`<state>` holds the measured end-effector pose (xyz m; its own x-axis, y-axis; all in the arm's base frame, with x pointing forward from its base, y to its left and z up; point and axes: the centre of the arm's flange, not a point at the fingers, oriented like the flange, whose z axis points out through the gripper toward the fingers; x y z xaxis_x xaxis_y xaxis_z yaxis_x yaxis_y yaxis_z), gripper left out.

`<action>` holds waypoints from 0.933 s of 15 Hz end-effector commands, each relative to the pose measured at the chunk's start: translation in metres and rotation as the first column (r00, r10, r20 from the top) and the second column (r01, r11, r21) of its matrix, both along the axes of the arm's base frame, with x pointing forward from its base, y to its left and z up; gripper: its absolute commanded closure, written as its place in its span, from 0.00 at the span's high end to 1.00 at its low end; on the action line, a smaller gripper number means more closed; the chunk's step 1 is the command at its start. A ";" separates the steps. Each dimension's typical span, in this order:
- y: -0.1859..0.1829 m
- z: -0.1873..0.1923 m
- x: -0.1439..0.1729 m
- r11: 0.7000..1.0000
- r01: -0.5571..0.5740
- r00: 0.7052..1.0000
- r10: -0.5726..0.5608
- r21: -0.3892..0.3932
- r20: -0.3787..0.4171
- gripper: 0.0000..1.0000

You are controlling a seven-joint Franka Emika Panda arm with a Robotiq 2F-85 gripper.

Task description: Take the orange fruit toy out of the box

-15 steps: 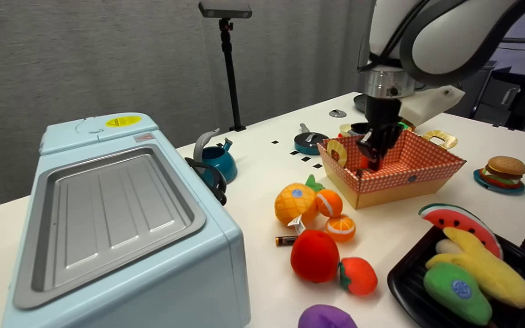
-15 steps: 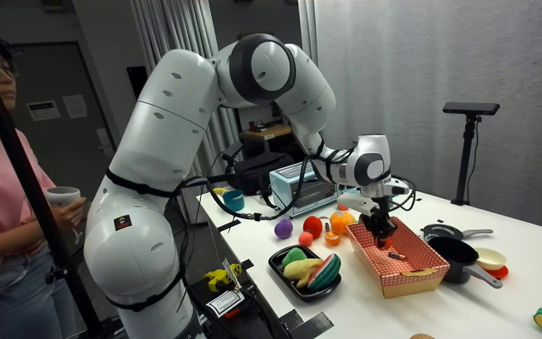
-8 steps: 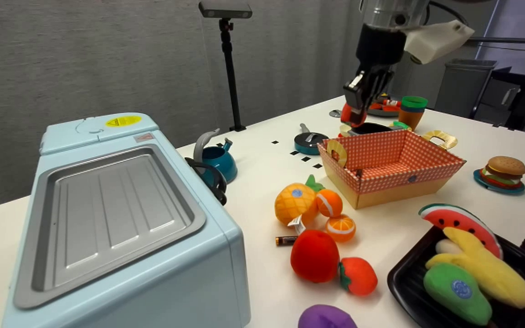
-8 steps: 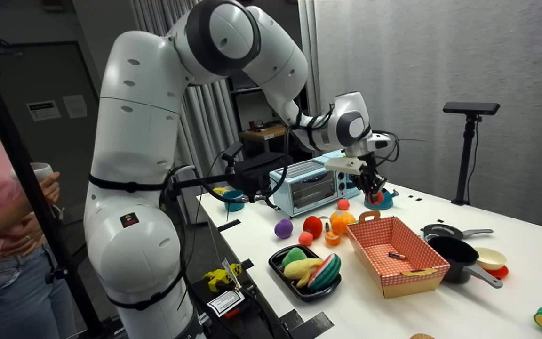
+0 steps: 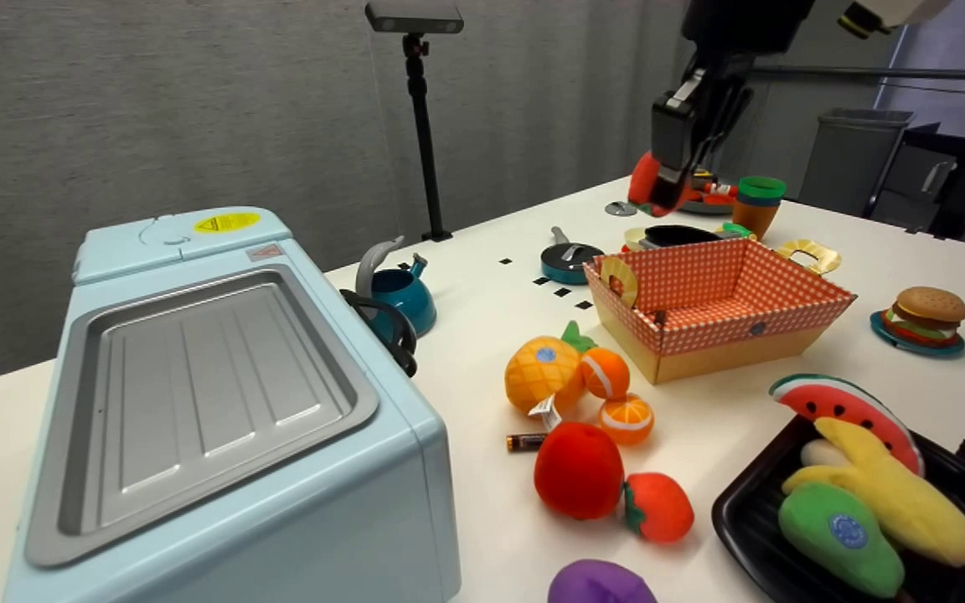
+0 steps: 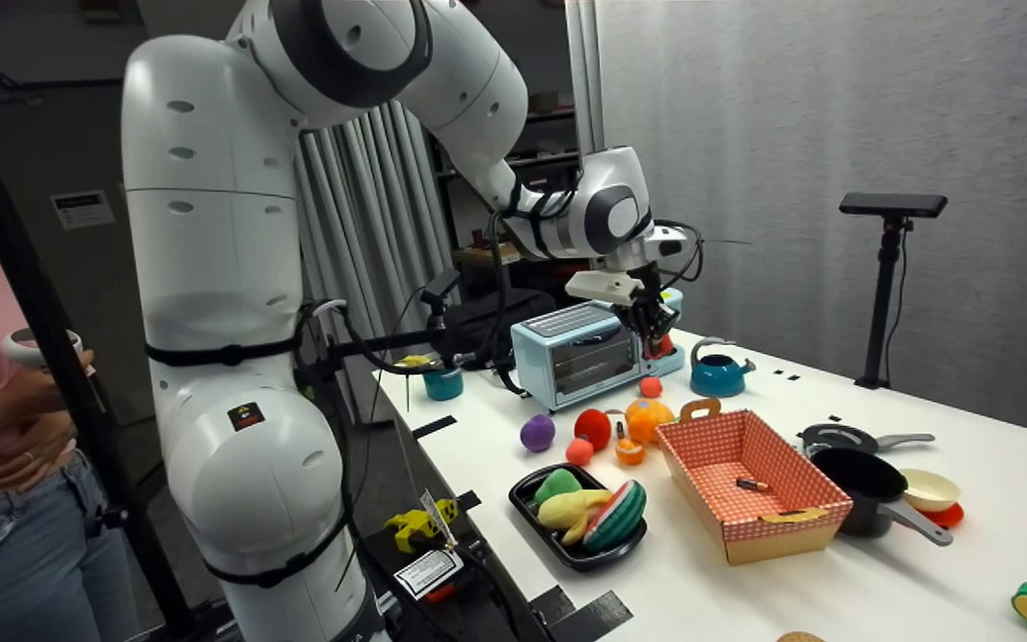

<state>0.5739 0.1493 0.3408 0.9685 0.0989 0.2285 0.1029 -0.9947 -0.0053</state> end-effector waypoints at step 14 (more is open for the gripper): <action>-0.009 -0.047 -0.057 0.999 -0.004 0.974 0.014 0.044 -0.226 0.75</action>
